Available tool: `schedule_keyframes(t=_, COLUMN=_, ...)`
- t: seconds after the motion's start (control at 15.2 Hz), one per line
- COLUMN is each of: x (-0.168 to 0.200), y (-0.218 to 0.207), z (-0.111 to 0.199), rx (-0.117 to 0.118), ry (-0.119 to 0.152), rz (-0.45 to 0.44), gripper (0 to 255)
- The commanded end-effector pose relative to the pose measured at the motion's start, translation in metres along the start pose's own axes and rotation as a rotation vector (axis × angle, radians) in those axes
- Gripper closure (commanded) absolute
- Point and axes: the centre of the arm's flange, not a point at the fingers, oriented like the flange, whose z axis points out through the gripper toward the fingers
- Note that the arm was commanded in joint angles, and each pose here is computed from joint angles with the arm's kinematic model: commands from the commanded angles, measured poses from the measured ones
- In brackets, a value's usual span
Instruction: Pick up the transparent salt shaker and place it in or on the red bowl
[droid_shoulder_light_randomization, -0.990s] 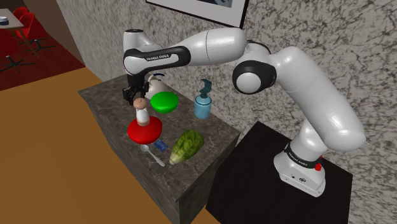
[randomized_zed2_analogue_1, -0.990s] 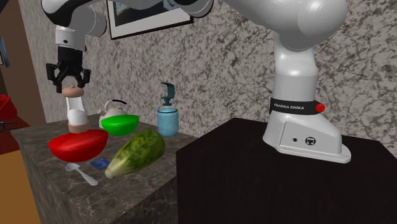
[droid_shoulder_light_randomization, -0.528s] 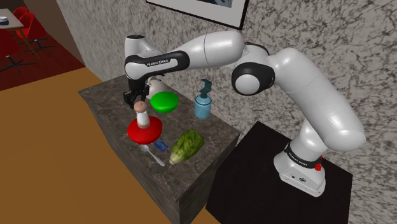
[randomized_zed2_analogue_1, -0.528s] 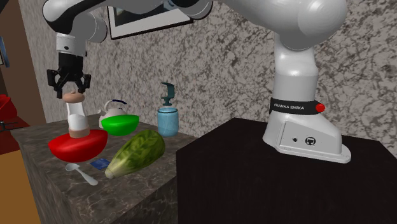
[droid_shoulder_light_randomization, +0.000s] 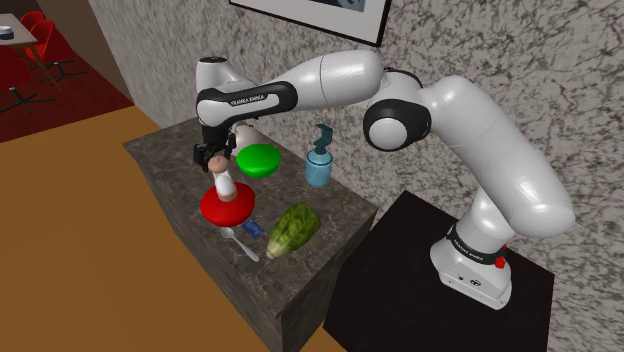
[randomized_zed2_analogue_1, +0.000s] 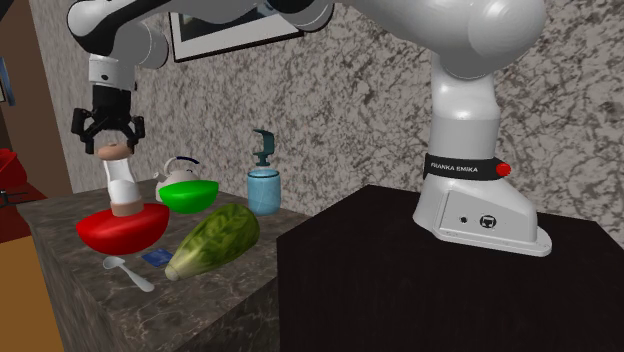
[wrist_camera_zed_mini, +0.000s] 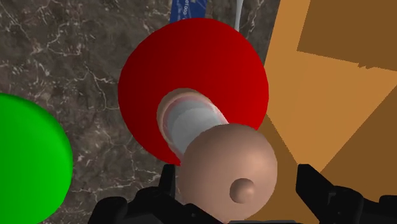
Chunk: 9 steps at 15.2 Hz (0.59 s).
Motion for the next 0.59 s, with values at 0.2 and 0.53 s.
schedule_keyframes(t=0.2, x=0.0, y=0.0, z=-0.027, rx=0.0, ry=0.0, rz=0.0, gripper=0)
schedule_keyframes(t=0.53, x=0.0, y=0.0, z=-0.05, rx=0.0, ry=0.0, rz=0.0, gripper=0)
